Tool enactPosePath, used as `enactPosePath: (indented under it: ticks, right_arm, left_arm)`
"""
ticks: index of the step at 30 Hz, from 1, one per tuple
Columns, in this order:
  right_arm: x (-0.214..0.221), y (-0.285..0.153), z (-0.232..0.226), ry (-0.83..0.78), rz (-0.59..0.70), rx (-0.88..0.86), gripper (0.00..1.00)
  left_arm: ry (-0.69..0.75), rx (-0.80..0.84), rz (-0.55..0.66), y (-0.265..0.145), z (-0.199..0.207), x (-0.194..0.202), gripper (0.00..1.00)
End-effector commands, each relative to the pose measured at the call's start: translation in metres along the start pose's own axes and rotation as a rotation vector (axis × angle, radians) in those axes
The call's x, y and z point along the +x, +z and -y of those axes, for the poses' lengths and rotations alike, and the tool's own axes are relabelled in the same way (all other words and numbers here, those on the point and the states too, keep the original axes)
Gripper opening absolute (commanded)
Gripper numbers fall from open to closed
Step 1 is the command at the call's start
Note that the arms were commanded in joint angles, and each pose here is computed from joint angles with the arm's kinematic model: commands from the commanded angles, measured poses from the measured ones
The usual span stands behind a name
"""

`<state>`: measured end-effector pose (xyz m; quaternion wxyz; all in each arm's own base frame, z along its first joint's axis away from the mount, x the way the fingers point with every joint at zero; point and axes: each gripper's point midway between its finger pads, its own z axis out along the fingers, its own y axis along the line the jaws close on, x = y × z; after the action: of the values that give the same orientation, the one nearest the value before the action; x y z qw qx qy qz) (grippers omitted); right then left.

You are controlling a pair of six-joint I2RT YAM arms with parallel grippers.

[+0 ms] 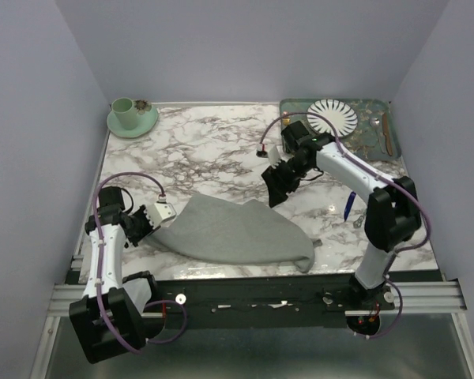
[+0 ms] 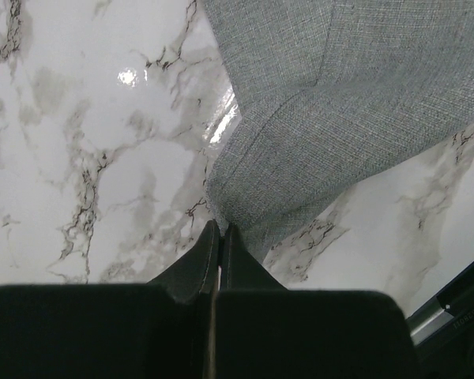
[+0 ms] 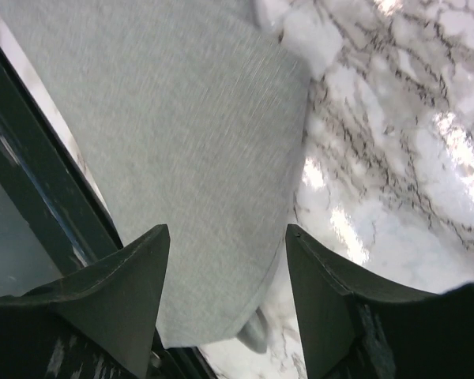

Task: Fold the napkin into a case and place the utensils inside
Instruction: Place the crumpled napkin at the center of the board, then pick up the crumpled napkin from the center of the board.

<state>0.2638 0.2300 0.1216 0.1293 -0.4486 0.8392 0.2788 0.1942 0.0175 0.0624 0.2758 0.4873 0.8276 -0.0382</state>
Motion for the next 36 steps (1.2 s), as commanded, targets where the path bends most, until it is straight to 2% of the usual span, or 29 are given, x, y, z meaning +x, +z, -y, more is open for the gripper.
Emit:
enactPosePath:
  ticks: [1,10,18,19,22,23,25,26,31,33,36]
  right_arm:
    - [-0.034,0.025,0.021,0.156,0.022,-0.022,0.68]
    - [-0.03,0.071,0.033,0.284,-0.045,-0.116,0.68]
    - [-0.021,0.096,0.03,0.335,-0.083,-0.172,0.65]
    - [-0.021,0.098,0.03,0.344,-0.086,-0.178,0.63]
    - [-0.022,0.1,0.032,0.344,-0.087,-0.173,0.48]
    - [-0.021,0.099,0.034,0.342,-0.09,-0.161,0.37]
    - [-0.022,0.095,0.034,0.331,-0.084,-0.146,0.28]
    - [-0.021,0.093,0.035,0.329,-0.086,-0.132,0.2]
    - [-0.029,0.065,0.043,0.285,-0.043,-0.035,0.11]
    - [-0.037,0.043,0.053,0.255,-0.01,0.05,0.01]
    - [-0.054,0.003,0.068,0.17,0.055,0.203,0.01]
  left_arm:
    - [-0.019,-0.012,0.01,0.001,-0.008,-0.008,0.0]
    - [-0.07,-0.016,0.038,0.0,-0.02,-0.02,0.0]
    - [-0.103,-0.023,0.053,0.002,-0.026,-0.025,0.0]
    - [-0.106,-0.016,0.052,0.003,-0.025,-0.024,0.0]
    - [-0.107,-0.017,0.052,0.002,-0.026,-0.026,0.0]
    - [-0.105,-0.017,0.053,0.002,-0.026,-0.027,0.0]
    - [-0.102,-0.024,0.055,0.0,-0.027,-0.029,0.0]
    - [-0.102,-0.02,0.056,0.001,-0.027,-0.029,0.0]
    - [-0.101,-0.016,0.064,-0.001,-0.027,-0.036,0.0]
    - [-0.125,-0.02,0.07,-0.001,-0.03,-0.042,0.0]
    - [-0.181,-0.012,0.094,-0.001,-0.035,-0.059,0.0]
